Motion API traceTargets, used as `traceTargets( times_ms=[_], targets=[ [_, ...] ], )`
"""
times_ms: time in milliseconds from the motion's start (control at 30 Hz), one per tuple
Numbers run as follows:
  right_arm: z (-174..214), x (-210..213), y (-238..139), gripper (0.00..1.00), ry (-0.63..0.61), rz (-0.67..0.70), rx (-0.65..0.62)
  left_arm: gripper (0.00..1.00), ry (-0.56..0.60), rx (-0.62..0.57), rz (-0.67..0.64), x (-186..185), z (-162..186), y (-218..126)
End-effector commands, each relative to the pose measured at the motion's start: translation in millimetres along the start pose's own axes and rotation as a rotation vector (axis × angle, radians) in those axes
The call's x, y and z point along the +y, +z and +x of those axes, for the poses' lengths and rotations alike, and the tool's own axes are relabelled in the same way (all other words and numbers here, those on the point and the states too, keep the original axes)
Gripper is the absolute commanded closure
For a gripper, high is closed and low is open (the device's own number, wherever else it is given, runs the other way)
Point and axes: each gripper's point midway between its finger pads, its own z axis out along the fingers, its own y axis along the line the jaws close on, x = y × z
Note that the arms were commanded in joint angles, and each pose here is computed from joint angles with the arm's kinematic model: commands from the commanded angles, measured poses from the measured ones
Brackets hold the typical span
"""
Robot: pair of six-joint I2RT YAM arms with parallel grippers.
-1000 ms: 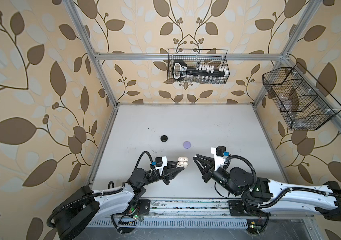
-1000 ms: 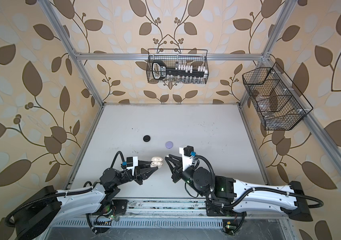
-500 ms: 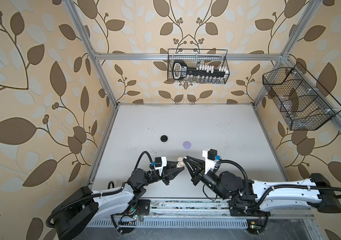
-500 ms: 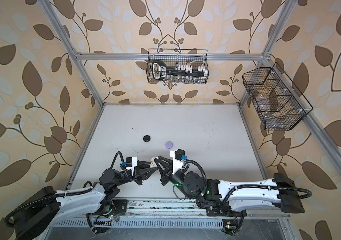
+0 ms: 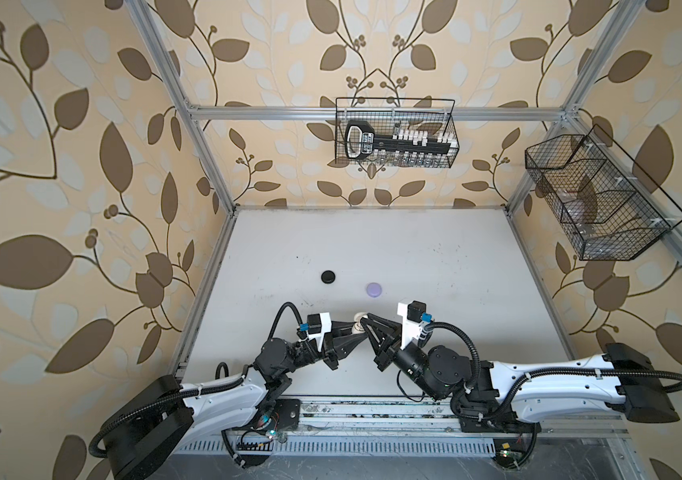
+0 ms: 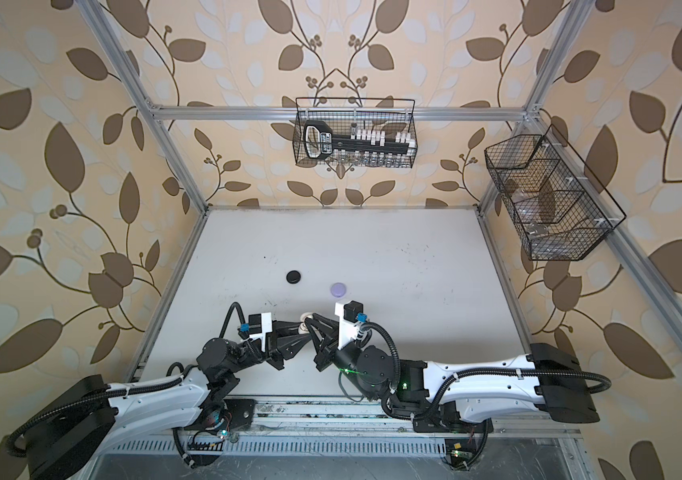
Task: Insert the wireless bluetooth earbuds into the charging case
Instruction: 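Lower the held earbud stem-first into the empty slot of the case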
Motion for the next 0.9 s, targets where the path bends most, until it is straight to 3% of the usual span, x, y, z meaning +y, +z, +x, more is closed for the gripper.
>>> traceTargets(
  times_ms=[0, 867],
  targets=[
    [5, -4, -1, 0.93, 0.034, 0.015, -0.012, 1.0, 0.04, -0.107, 0.02, -7, -30, 2],
    [19, -1, -8, 0.93, 0.07, 0.002, 0.04, 1.0, 0.078, -0.096, 0.053, -14, -26, -1]
  ],
)
